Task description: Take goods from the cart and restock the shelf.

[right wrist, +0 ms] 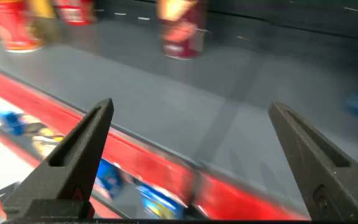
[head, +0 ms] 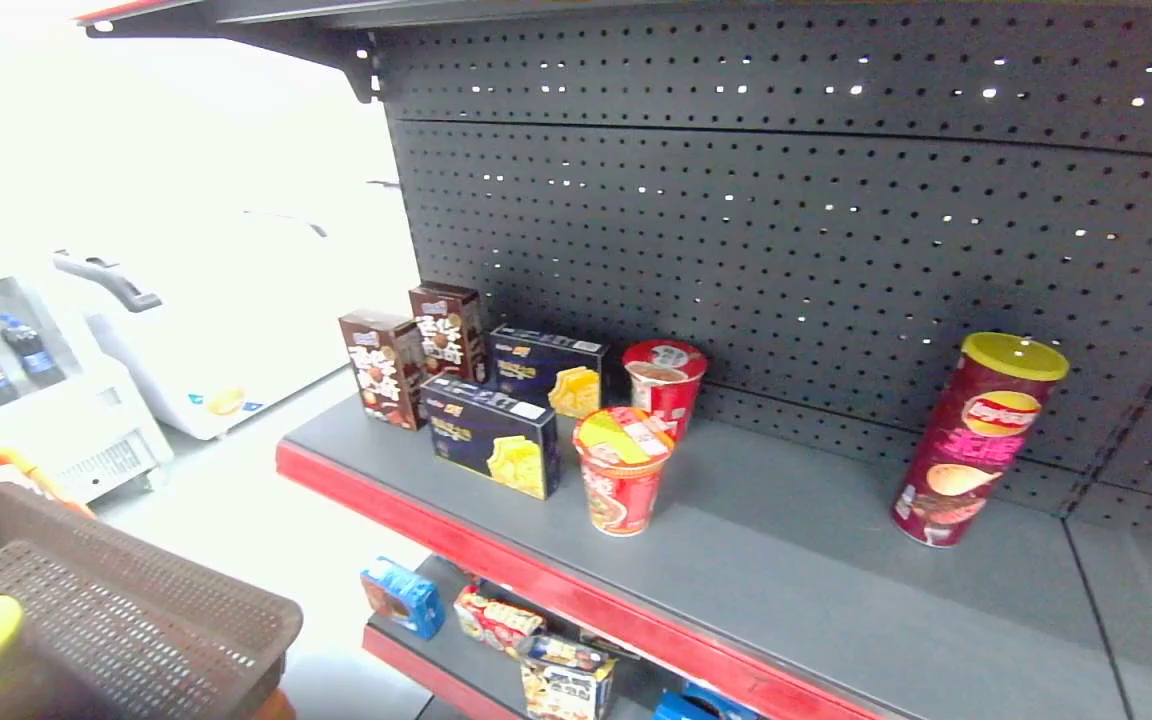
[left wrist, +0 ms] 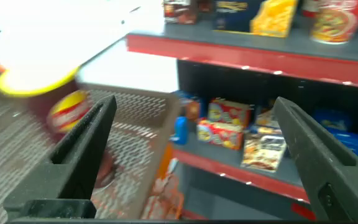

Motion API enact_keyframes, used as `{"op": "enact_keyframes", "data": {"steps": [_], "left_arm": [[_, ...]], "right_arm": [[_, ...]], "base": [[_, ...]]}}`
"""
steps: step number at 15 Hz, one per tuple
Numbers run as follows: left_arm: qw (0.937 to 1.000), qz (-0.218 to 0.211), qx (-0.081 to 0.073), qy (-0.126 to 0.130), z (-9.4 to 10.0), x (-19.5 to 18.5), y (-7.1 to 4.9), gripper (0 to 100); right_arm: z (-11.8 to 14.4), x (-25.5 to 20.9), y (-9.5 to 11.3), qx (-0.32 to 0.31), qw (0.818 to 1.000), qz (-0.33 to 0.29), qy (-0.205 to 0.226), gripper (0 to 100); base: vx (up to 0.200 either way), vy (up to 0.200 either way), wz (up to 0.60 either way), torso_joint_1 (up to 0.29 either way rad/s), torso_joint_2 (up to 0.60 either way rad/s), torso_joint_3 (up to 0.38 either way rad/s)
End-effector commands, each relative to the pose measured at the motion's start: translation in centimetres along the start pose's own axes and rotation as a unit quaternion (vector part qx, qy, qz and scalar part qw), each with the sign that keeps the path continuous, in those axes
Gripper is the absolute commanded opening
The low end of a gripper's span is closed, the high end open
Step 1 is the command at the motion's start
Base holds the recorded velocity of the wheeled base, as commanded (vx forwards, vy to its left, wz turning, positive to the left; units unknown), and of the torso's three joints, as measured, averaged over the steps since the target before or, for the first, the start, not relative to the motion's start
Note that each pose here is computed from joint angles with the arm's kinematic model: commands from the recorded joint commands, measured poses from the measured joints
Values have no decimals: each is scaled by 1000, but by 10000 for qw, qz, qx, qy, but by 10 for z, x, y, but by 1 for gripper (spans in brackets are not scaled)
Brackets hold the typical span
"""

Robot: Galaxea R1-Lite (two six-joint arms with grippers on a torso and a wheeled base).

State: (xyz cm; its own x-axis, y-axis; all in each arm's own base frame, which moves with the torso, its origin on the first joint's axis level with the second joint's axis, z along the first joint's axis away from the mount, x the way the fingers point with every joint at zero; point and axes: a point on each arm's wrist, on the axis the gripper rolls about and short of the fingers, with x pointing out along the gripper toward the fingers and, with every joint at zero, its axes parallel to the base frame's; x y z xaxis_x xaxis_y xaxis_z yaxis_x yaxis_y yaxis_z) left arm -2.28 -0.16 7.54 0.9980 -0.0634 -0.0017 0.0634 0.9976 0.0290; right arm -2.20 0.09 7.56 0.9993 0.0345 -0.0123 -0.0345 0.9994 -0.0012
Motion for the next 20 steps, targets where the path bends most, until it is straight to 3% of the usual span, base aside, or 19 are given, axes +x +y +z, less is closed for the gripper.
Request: {"op": "enact_keyframes", "data": {"steps": [1,9,20], "left_arm": [[10000,3,0,-1,0,0,0,100],[10000,3,0,-1,0,0,0,100],[10000,3,0,-1,0,0,0,100]], "right_arm": [[0,0,0,1,10000,4,0,100],[0,0,0,8,10000,4,0,100],[0,0,0,16,10000,-4,0,100]], "base": [[0,0,600,2,2,2],[0,0,600,2,0,-1],[0,0,0,0,0,0]]}}
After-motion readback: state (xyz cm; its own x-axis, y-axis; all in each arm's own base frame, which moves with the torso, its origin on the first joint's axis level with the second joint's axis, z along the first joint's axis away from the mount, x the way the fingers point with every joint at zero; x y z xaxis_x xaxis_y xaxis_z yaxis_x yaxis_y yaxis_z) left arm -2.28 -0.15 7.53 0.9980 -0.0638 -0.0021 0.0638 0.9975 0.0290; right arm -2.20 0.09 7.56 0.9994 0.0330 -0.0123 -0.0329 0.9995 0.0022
